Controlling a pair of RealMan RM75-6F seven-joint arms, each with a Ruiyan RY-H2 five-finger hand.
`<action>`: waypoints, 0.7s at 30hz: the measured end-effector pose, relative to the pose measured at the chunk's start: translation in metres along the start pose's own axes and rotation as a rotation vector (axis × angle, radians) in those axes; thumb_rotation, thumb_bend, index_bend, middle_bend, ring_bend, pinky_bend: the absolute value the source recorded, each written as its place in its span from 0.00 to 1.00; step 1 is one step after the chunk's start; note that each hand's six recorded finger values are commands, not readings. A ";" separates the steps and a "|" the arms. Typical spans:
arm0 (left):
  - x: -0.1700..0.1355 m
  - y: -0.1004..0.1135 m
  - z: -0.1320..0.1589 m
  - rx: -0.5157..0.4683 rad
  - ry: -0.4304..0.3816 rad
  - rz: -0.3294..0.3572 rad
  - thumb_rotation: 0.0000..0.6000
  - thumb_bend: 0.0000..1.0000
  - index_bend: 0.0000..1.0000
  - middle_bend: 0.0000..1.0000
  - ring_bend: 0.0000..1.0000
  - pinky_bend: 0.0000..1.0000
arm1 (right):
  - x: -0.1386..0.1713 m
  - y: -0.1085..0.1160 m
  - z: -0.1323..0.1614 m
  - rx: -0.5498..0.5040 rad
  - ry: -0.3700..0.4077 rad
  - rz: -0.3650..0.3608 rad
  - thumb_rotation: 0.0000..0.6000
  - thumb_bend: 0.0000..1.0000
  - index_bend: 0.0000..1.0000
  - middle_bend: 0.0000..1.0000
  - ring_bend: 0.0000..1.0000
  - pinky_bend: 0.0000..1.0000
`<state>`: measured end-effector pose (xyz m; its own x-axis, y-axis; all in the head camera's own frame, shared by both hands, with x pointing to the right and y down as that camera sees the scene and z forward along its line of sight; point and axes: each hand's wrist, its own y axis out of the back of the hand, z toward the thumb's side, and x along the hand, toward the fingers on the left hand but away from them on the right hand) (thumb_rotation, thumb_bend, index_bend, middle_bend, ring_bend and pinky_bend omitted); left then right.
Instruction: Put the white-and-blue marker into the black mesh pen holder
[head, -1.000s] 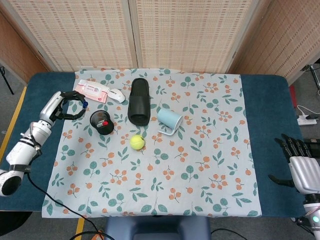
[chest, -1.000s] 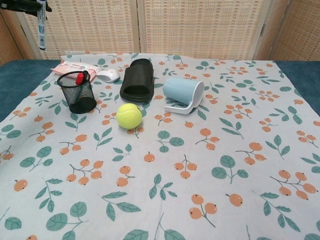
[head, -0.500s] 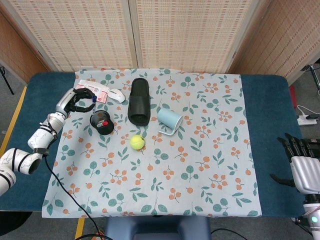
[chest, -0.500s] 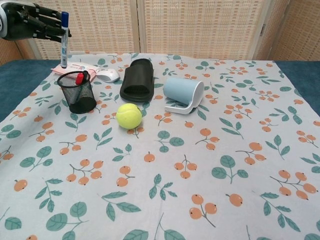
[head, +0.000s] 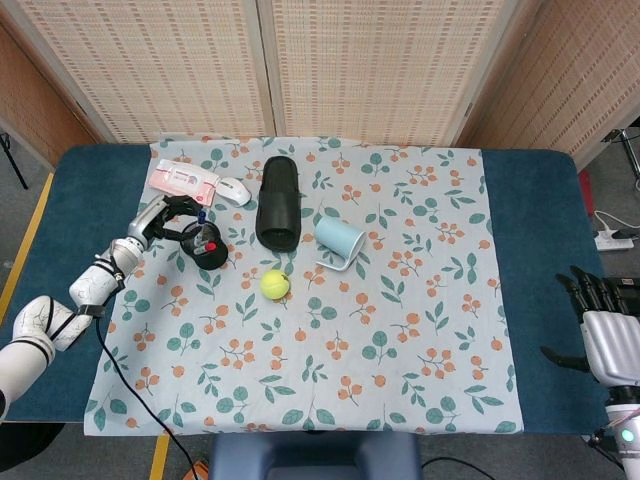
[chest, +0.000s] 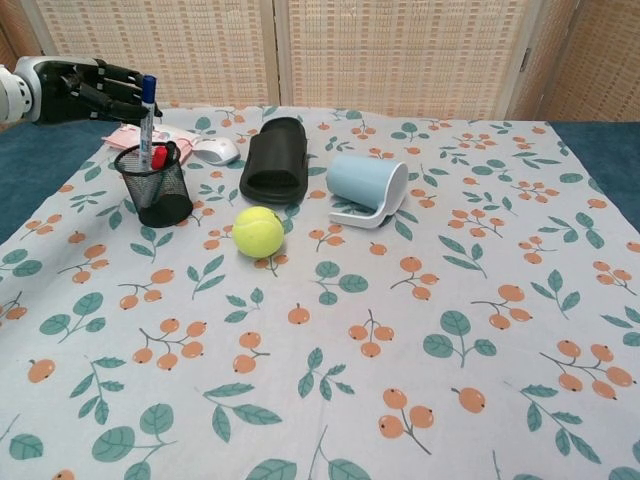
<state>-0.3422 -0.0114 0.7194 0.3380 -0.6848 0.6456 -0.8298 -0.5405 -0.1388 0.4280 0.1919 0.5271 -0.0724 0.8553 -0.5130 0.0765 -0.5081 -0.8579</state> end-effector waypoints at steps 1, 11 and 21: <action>0.001 -0.002 -0.001 0.002 -0.001 -0.005 1.00 0.36 0.60 0.56 0.19 0.22 | 0.000 0.000 0.000 -0.001 0.002 0.000 1.00 0.00 0.11 0.00 0.00 0.00; 0.001 -0.014 -0.006 0.036 0.011 -0.071 1.00 0.39 0.24 0.10 0.00 0.08 | -0.001 -0.003 0.000 -0.007 0.006 0.023 1.00 0.00 0.11 0.00 0.00 0.00; 0.001 0.004 0.027 0.141 -0.095 -0.044 1.00 0.40 0.11 0.01 0.00 0.04 | -0.001 -0.003 0.002 -0.017 0.017 0.024 1.00 0.00 0.11 0.00 0.00 0.00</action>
<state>-0.3334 -0.0277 0.6988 0.4187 -0.6984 0.5804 -0.7451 -0.6296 -0.2202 0.4264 0.1923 0.5298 -0.0538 0.8446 -0.5327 0.0946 -0.5267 -0.8448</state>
